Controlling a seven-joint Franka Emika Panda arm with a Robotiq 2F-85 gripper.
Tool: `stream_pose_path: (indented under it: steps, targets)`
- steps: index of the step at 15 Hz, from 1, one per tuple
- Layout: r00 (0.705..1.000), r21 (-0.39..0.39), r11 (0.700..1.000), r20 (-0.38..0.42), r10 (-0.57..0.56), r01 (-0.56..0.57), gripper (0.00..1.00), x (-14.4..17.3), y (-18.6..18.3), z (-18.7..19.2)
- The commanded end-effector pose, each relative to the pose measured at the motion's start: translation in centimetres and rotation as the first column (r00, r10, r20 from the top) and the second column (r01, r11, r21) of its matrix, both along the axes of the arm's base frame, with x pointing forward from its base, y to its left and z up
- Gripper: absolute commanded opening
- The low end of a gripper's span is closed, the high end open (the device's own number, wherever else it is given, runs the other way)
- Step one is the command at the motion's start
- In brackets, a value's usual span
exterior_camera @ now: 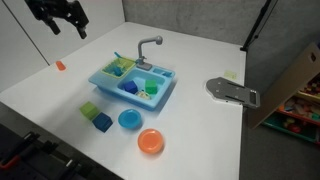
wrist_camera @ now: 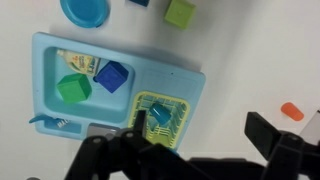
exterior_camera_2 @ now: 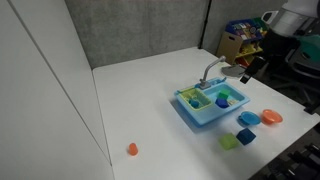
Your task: Remove the blue block from the sink and place it on the counter
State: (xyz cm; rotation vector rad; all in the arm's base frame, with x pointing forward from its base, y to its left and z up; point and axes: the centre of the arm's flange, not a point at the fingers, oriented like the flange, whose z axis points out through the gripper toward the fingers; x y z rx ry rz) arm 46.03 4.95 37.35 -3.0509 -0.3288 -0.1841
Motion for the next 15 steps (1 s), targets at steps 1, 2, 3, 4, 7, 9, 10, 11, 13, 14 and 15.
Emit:
stream_pose_path:
  steps: [1,2,3,4,7,9,10,11,13,14,15]
  targets:
    - [0.995,-0.054,0.994,-0.032,-0.093,0.091,1.00,5.2,-1.6,-1.3]
    - [0.992,-0.065,0.991,-0.042,-0.119,0.116,1.00,6.1,-2.2,-1.9]
    - [0.987,-0.079,0.986,-0.053,-0.151,0.147,1.00,7.0,-2.9,-2.4]
    - [0.981,-0.094,0.980,-0.060,-0.183,0.177,1.00,7.9,-3.6,-3.0]
    - [0.957,-0.137,0.954,-0.082,-0.278,0.265,1.00,9.7,-5.7,-4.8]
    - [0.939,-0.155,0.937,-0.099,-0.330,0.313,1.00,10.4,-7.1,-6.2]
    - [0.931,-0.162,0.930,-0.107,-0.350,0.331,1.00,10.7,-7.7,-6.9]
    - [0.925,-0.161,0.926,-0.118,-0.362,0.342,1.00,10.7,-8.1,-7.7]
    - [0.910,-0.175,0.913,-0.137,-0.392,0.368,1.00,10.7,-8.9,-9.5]
    - [0.903,-0.177,0.908,-0.145,-0.405,0.378,1.00,10.6,-9.2,-10.5]
    - [0.895,-0.188,0.901,-0.154,-0.419,0.390,1.00,10.5,-9.6,-11.5]
